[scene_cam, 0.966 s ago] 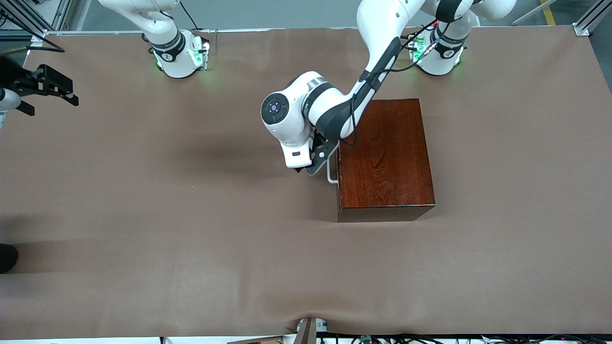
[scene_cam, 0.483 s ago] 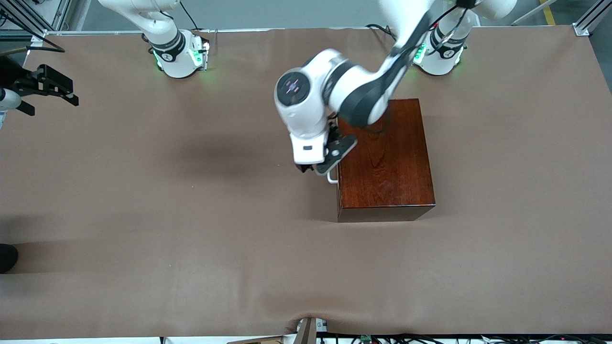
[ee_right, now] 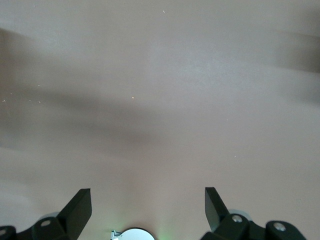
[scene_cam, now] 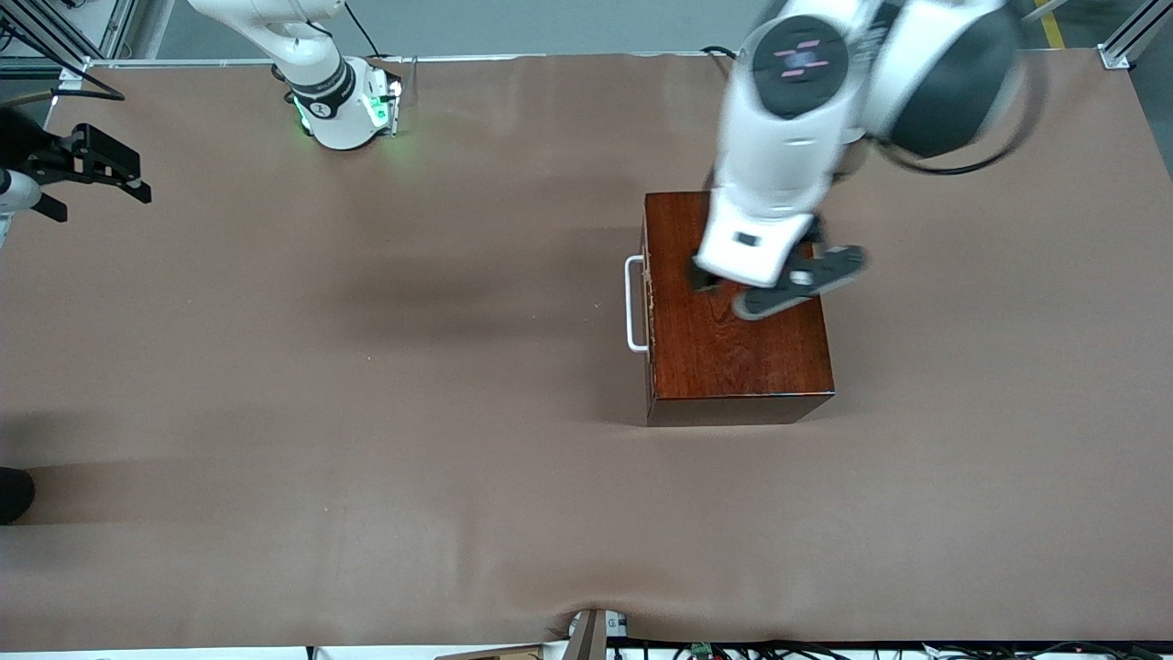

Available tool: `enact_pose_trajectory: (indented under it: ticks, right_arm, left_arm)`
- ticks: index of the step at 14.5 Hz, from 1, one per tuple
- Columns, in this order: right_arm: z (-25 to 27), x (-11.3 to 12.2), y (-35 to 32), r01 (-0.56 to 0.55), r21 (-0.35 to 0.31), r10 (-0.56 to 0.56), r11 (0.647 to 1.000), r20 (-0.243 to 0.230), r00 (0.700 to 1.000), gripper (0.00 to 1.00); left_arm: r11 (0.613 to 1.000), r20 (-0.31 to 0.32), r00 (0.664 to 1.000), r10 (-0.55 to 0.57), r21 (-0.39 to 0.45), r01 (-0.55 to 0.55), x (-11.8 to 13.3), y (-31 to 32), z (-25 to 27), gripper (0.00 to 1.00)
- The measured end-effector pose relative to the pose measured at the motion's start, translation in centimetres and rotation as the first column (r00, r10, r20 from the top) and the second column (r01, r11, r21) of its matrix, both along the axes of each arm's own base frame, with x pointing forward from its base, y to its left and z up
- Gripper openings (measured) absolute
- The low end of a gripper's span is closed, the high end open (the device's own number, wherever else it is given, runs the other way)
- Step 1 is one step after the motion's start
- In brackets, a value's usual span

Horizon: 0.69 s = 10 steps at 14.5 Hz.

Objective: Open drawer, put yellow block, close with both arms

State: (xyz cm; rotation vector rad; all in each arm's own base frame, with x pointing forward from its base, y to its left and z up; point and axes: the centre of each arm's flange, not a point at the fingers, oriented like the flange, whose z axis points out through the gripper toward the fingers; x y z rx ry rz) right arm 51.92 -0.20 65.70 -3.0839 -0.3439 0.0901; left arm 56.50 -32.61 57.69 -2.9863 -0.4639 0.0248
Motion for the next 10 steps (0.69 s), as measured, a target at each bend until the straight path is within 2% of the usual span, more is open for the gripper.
enact_pose_trajectory:
  ticks: [3,10]
  right_arm:
    - [0.0,0.0,0.0,0.0,0.0,0.0,1.0,0.0,1.0,1.0]
    - [0.0,0.0,0.1,-0.002,0.0,0.002,1.0,0.0,1.0,1.0]
  left_arm:
    - [0.998,-0.033,0.998,-0.057,-0.007,0.057,0.6,6.1,2.4,1.0]
    - [0.994,-0.072,0.992,-0.103,-0.033,0.101,-1.5,17.9,5.1,1.0]
